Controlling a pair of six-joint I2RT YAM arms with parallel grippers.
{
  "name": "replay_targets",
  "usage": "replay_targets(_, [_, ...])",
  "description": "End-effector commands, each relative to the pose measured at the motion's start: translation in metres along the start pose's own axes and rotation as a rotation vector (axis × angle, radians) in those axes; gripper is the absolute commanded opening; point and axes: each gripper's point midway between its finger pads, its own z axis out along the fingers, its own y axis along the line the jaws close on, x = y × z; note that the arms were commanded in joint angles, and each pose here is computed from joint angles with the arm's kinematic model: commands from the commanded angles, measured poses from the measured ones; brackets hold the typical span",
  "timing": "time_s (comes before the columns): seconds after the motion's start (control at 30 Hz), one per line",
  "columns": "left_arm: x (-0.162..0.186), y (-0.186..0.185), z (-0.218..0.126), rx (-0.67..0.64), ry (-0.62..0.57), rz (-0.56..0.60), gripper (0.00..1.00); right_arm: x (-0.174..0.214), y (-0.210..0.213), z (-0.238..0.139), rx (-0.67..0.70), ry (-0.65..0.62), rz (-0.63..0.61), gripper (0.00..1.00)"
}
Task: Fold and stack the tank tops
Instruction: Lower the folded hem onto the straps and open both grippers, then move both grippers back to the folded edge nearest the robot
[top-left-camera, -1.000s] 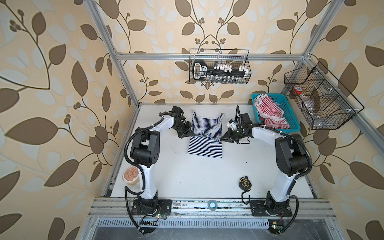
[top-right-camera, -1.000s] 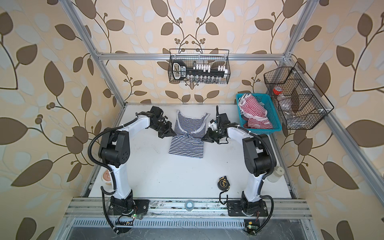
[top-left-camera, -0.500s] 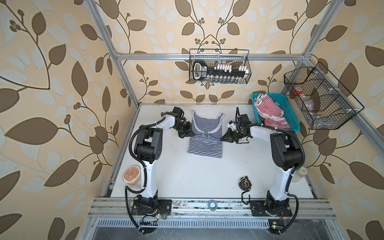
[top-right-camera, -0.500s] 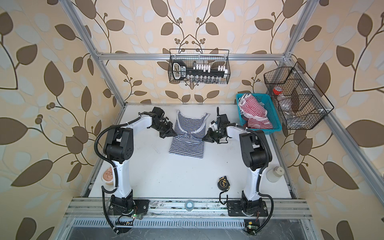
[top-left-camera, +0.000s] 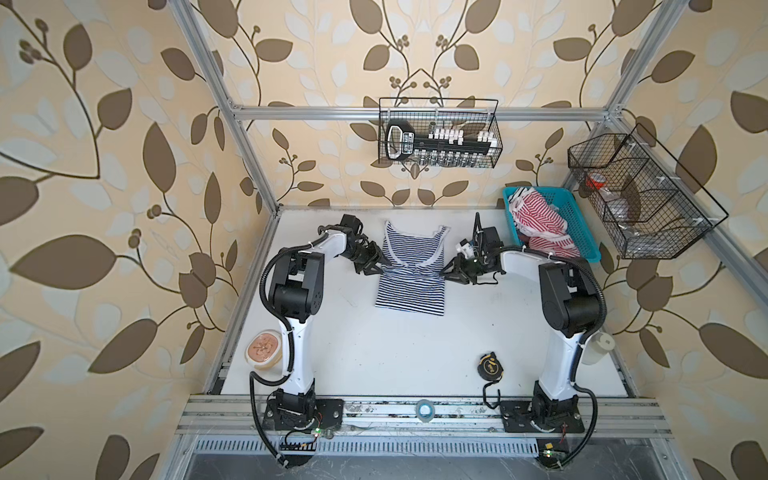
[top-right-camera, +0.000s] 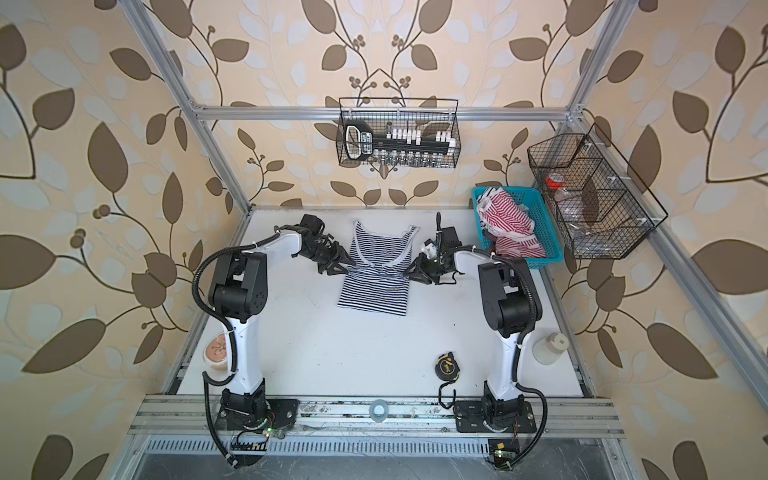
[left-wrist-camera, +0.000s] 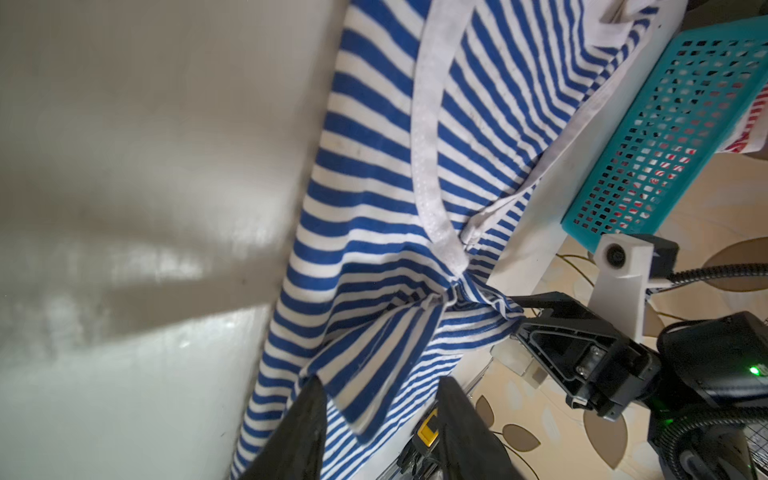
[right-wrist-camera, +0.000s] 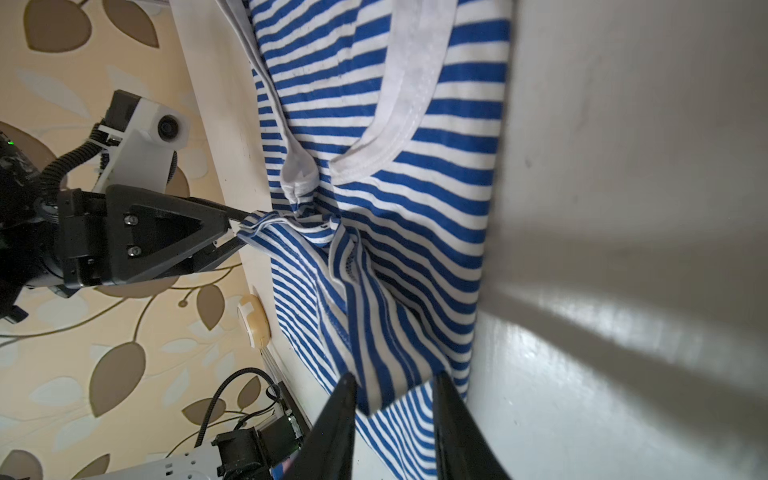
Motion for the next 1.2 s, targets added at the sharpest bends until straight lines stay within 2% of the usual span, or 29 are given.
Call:
replay_targets(0.0, [-0.005,-0.028,-0.016,0.079,-0.024,0.035,0.47,-0.01,0.013,-0.006,-0.025,-0.032,-0.022,0.34])
replay_targets(0.23, [-0.01,-0.036,-0.018,0.113,-0.035,0.024,0.48,-0.013,0.019,-0.011,-0.038,-0.049,-0.026,0.36])
replay_targets(0.37, [-0.017,-0.036,-0.015,0.125,-0.04,0.003,0.48,-0.018,0.018,-0.009,-0.067,-0.058,-0.005,0.33])
replay_targets(0.63, [-0.029,-0.019,-0.015,0.118,-0.067,-0.077,0.49,-0.033,0.009,-0.01,-0.091,-0.093,0.04,0.33])
replay_targets(0.87, [-0.034,-0.014,-0.033,0.089,-0.146,-0.095,0.49,-0.036,0.009,-0.033,-0.046,-0.149,0.017,0.32])
replay_targets(0.97, [-0.024,-0.015,-0.052,0.018,-0.188,-0.036,0.49,-0.026,0.016,-0.049,0.022,-0.165,-0.045,0.31])
replay_targets(1.1, [0.006,-0.003,-0.073,-0.119,-0.198,0.042,0.49,0.018,0.006,-0.056,0.179,-0.106,-0.128,0.33])
replay_targets(1.17, [0.024,0.007,-0.078,-0.177,-0.185,0.06,0.49,0.04,0.002,-0.055,0.209,-0.072,-0.151,0.36])
